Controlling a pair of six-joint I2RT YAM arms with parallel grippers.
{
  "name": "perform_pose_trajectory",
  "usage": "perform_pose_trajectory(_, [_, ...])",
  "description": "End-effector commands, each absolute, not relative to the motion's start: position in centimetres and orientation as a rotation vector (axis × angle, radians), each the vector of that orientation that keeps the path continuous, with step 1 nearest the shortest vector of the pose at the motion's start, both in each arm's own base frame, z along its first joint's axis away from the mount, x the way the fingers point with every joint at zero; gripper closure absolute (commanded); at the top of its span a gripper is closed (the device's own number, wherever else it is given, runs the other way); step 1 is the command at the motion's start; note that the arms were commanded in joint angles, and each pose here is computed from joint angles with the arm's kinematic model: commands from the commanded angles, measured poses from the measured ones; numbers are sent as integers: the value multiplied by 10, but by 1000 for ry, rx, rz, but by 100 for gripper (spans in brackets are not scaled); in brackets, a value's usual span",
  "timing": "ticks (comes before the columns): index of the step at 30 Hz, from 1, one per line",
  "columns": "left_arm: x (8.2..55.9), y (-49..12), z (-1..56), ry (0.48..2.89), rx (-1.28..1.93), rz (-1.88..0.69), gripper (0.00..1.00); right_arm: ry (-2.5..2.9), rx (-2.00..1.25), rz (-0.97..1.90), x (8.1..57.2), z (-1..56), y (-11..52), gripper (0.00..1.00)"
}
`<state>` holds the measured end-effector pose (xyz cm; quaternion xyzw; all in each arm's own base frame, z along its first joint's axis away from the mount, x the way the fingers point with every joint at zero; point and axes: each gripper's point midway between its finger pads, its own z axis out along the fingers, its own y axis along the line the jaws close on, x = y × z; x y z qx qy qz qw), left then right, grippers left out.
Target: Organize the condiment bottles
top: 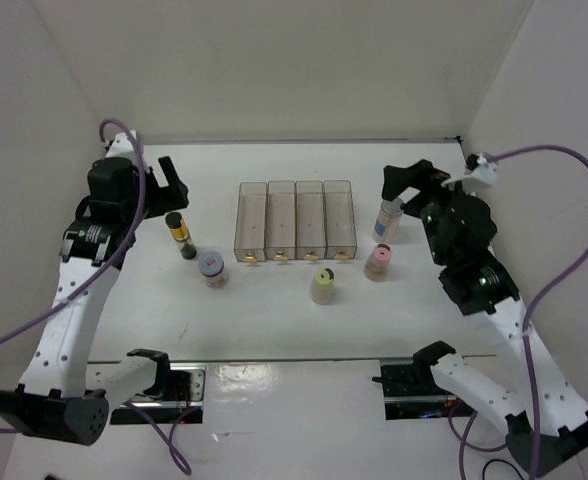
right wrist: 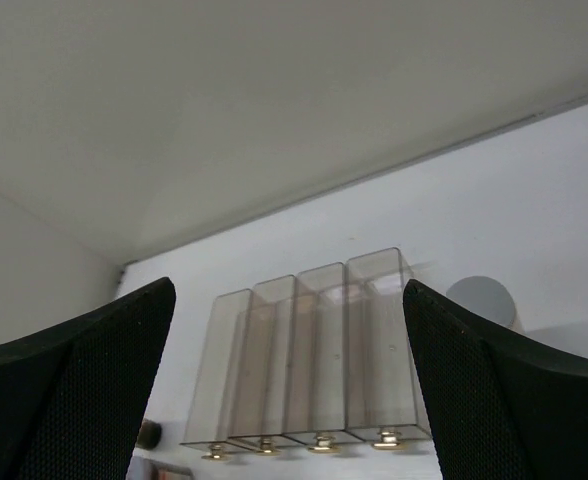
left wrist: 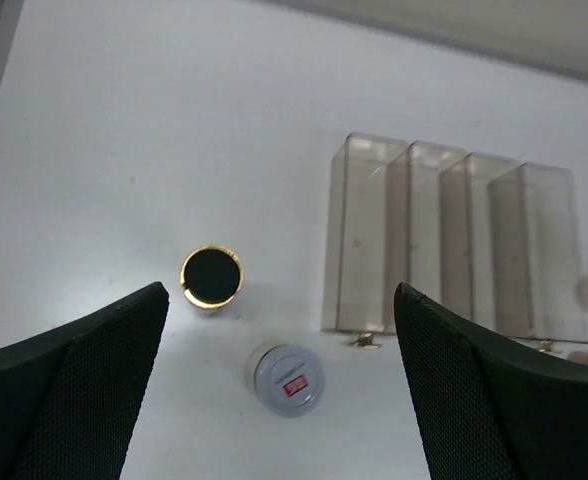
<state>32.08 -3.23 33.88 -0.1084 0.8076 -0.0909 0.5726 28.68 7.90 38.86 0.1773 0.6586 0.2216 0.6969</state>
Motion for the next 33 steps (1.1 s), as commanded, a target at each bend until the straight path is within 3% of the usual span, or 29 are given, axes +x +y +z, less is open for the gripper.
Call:
perform_pose_trajectory(1, [315,-15,315,2016,-259,-67,1,1630,357,313,313,371,78,1])
perform_pose_trajectory(12, [335,-4,252,2162,-281,60,1,1836,318,168,356,325,75,1])
perform_pose_trajectory(33, [365,14,180,2303,-333,113,1,1939,304,165,356,295,72,1])
